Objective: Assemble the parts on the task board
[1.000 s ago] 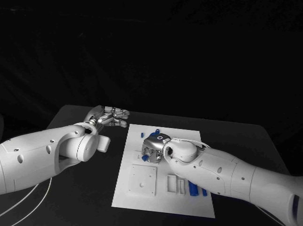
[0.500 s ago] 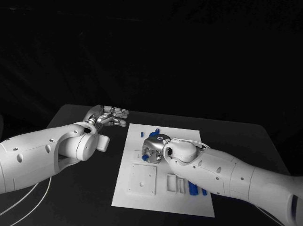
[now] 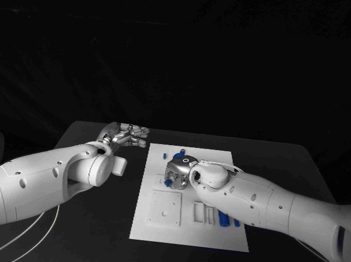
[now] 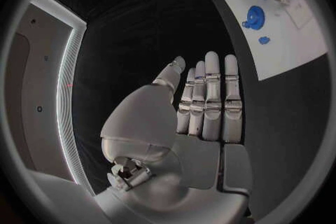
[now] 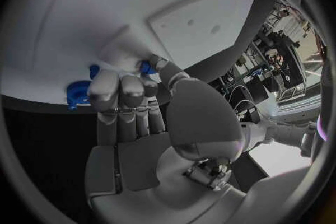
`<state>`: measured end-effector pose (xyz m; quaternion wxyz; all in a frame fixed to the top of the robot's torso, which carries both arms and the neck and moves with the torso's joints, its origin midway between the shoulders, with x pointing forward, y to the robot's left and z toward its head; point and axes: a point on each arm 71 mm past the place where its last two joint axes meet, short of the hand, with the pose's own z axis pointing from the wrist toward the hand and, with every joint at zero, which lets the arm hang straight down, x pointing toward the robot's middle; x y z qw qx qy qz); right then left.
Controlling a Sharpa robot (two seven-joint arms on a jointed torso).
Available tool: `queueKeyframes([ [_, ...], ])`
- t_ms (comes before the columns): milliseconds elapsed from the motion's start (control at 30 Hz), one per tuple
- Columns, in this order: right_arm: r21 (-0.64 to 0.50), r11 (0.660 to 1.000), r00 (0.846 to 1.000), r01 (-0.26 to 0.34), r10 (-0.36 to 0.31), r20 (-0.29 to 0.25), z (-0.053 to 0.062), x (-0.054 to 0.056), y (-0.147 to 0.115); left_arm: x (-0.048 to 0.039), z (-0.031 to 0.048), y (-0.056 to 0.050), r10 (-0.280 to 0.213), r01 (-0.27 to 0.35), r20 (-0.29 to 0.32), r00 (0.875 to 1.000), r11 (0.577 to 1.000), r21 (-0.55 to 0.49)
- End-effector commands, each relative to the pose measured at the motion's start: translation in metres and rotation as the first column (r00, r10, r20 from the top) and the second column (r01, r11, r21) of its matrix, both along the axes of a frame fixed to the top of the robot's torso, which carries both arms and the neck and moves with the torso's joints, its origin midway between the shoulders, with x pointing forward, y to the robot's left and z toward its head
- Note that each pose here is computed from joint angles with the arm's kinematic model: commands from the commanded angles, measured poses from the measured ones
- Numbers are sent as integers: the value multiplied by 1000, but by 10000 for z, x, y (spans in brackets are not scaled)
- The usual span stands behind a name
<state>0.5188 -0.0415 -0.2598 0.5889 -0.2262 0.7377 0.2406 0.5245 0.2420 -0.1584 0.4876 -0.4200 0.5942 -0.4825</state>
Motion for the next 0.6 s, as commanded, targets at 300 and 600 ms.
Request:
queueKeyframes([
  [300, -22, 1000, 999, 5, -6, -39, -105, -29, -56, -9, 0, -21, -18, 18, -13, 1000, 1000, -8],
  [600, 34, 999, 999, 32, -32, 4, -52, -25, -72, -9, -4, -1, -13, 13, -16, 1000, 1000, -7],
])
